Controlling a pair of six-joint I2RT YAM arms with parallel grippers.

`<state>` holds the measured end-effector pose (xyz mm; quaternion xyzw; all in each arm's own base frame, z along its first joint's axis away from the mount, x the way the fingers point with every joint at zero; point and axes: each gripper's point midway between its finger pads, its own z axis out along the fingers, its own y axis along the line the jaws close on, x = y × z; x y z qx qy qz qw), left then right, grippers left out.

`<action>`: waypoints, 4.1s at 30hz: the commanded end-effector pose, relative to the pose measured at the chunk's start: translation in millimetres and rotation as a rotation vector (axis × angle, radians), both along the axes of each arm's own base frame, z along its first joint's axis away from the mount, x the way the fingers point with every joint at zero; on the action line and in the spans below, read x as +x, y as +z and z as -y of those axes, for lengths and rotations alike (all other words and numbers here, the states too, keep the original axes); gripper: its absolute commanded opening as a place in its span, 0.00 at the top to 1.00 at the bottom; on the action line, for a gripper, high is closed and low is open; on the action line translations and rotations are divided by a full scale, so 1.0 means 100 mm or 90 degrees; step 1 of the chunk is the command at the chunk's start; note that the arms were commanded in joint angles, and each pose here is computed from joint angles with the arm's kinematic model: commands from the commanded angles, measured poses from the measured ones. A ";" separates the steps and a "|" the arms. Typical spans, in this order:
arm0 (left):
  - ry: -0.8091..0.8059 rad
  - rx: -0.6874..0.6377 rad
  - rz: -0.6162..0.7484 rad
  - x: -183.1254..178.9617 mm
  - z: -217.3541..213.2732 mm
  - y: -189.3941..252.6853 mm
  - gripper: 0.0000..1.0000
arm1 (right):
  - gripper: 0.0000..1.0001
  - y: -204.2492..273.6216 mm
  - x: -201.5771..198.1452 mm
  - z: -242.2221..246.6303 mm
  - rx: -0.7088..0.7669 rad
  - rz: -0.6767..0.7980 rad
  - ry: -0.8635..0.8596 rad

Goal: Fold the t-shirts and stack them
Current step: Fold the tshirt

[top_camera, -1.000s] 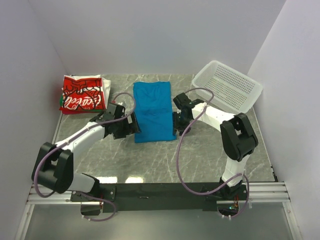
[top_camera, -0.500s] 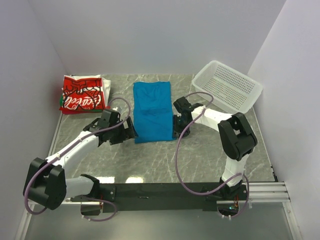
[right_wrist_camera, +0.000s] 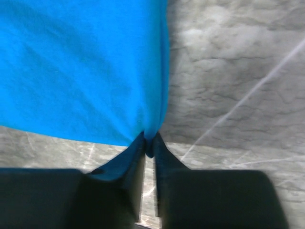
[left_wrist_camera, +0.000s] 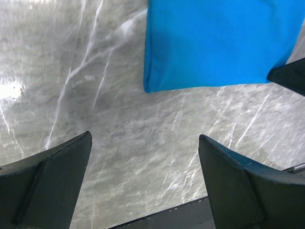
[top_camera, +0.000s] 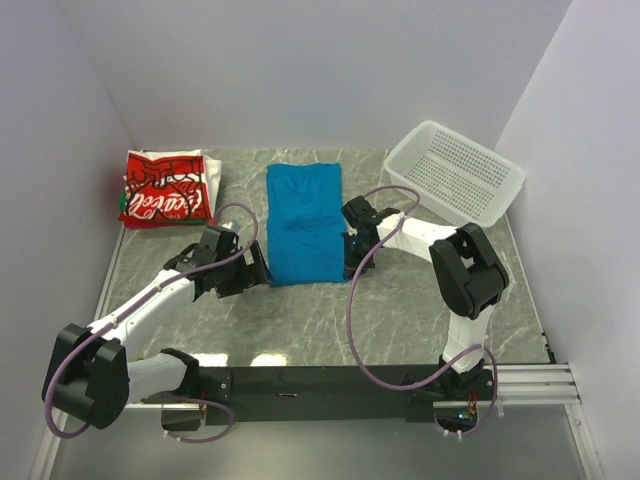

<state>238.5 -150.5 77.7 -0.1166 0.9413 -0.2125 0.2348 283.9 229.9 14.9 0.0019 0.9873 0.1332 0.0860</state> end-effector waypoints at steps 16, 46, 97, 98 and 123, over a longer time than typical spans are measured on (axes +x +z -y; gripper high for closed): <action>0.017 0.055 -0.002 0.36 0.07 -0.24 0.26 | 1.00 -0.11 -0.17 -0.06 -0.006 -0.025 0.015; -0.035 0.158 -0.063 0.35 0.21 -0.68 0.69 | 1.00 -0.06 -0.14 -0.11 -0.007 -0.018 0.028; -0.139 -0.116 -0.214 -1.88 0.47 0.44 0.99 | 1.00 1.11 -2.39 0.25 0.058 -0.080 0.142; -0.133 -0.120 -0.212 -1.88 0.47 0.53 0.99 | 1.00 1.15 -2.44 0.24 0.061 -0.083 0.149; -0.090 -0.083 -0.042 -0.72 0.87 1.03 1.00 | 1.00 1.75 -1.18 -0.03 0.104 0.084 0.061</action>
